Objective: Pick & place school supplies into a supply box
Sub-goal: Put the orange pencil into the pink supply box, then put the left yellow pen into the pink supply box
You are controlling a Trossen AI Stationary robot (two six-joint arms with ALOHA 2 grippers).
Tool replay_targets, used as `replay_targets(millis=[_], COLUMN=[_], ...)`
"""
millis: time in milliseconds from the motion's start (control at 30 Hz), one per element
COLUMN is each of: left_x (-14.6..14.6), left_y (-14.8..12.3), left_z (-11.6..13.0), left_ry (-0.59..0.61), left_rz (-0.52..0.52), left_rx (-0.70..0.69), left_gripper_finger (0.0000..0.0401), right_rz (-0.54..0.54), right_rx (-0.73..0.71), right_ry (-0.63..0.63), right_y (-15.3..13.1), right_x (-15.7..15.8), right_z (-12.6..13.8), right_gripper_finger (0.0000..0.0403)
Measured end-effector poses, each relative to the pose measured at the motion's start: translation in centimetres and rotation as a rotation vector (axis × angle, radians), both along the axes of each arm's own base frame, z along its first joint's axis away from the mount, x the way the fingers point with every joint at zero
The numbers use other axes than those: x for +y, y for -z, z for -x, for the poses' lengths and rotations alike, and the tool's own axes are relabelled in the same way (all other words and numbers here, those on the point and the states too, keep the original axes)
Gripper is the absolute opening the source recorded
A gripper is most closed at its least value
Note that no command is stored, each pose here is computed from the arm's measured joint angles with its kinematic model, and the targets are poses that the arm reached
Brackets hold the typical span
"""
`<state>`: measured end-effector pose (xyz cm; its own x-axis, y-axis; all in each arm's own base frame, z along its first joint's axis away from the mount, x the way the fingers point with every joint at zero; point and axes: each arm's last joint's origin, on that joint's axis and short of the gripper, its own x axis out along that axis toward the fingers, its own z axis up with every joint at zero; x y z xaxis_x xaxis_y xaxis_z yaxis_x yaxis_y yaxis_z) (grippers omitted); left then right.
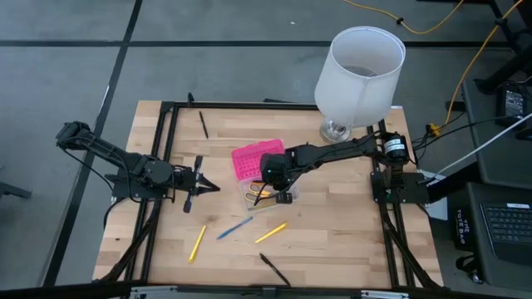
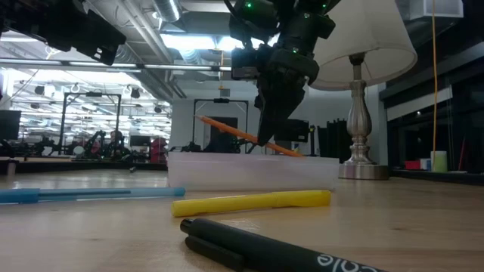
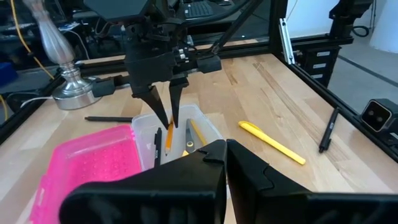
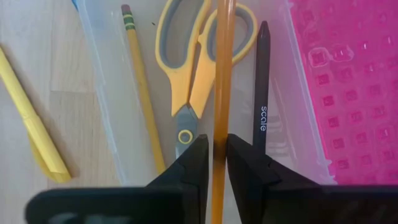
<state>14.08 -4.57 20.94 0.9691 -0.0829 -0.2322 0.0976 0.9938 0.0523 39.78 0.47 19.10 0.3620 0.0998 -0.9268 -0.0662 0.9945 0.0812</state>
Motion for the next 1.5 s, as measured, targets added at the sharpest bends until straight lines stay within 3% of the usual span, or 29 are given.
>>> replay_targets(millis=[433, 667, 833, 967, 1100, 1267, 1500], left_x=[0.1, 0.1, 0.1, 0.2, 0.5, 0.5, -0.1], left_y=[0.0, 0.0, 0.0, 0.1, 0.2, 1.0, 1.0], left_z=[0.0, 0.0, 0.0, 0.0, 0.0, 0.0, -1.5], left_ry=[-0.042, -0.043, -0.043, -0.063, -0.185, -0.203, -0.209], left_rz=[-0.006, -0.007, -0.009, -0.016, 0.016, 0.017, 0.044], left_rx=[-0.004, -0.003, 0.001, 0.009, 0.009, 0.083, 0.157], left_gripper_finger=[0.0006, 0.0006, 0.0004, 0.0001, 0.0003, 0.0001, 0.0003], right_rz=[0.015, 0.159, 0.152, 0.119, 0.13, 0.156, 0.054], right_rx=[0.008, -0.046, -0.074, -0.084, -0.2, -0.446, -0.756], right_ry=[-0.023, -0.013, -0.022, 0.054, 0.112, 0.204, 0.294], right_y=[-0.1, -3.1, -4.6, -3.5, -2.9, -1.7, 0.2], right_x=[0.0, -0.3, -0.3, -0.3, 0.1, 0.7, 1.0], right_z=[0.1, 0.5, 2.1, 4.1, 6.3, 9.4, 11.7], right_gripper_finger=[0.0063, 0.006, 0.0038, 0.0008, 0.0013, 0.0016, 0.0011])
